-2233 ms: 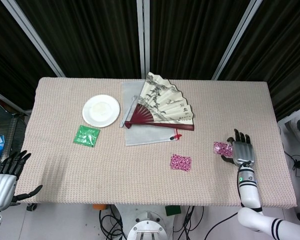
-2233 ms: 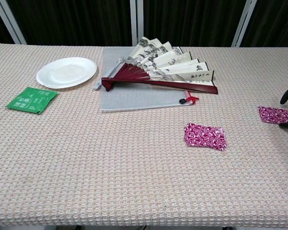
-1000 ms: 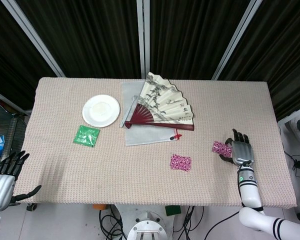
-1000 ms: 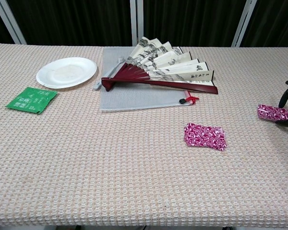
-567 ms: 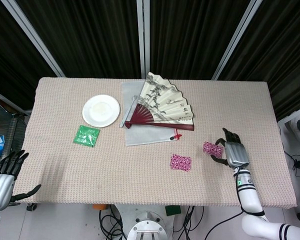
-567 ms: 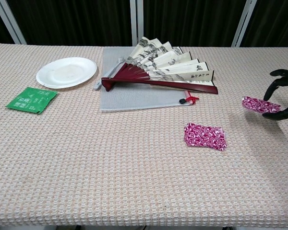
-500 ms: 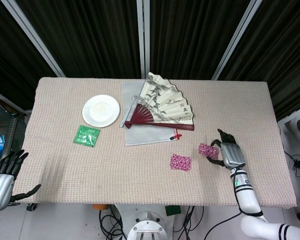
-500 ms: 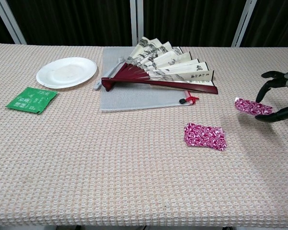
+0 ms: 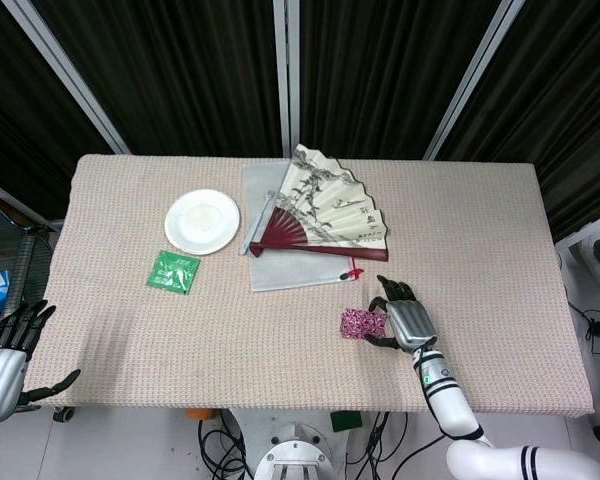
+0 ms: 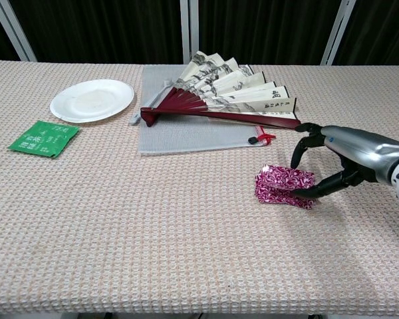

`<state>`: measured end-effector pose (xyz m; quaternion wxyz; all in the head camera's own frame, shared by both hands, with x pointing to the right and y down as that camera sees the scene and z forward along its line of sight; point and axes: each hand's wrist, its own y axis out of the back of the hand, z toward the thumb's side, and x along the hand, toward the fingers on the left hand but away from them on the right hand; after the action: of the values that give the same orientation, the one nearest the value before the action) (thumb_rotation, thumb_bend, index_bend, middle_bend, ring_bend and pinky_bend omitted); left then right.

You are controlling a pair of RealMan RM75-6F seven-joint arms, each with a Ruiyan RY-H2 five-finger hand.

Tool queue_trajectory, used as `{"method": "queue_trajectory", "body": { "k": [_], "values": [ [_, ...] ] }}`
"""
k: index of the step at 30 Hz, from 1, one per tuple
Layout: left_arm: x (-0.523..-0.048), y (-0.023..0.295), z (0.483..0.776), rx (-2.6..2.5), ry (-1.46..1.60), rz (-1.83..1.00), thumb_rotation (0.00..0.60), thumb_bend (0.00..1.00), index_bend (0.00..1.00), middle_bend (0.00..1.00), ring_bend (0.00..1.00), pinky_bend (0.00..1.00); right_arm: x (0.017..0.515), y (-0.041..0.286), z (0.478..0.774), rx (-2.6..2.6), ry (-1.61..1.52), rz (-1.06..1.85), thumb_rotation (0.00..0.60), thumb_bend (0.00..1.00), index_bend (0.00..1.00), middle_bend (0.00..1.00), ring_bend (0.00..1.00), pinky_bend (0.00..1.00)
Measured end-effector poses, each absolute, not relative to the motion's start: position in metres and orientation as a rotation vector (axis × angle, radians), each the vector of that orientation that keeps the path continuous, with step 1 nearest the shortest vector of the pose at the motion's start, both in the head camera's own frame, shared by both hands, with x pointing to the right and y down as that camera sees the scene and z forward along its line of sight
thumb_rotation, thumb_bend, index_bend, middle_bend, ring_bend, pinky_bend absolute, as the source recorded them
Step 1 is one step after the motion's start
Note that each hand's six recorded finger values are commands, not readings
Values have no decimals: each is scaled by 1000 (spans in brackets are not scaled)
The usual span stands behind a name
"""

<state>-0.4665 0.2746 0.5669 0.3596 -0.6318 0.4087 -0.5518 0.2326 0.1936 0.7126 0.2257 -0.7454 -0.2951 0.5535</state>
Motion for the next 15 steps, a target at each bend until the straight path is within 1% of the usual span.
{"method": "queue_trajectory", "body": {
  "k": [9,15],
  "values": [
    [-469,276,567,-1631,1054,-1426,362,122,73,37,0,122,227,201,714,-2040,-841,1539,546,519,441,0,0,0],
    [-470,277,568,-1634,1058,-1427,361,122,73,37,0,123,226,202,717,-2039,-840,1550,546,480,417,0,0,0]
  ]
}}
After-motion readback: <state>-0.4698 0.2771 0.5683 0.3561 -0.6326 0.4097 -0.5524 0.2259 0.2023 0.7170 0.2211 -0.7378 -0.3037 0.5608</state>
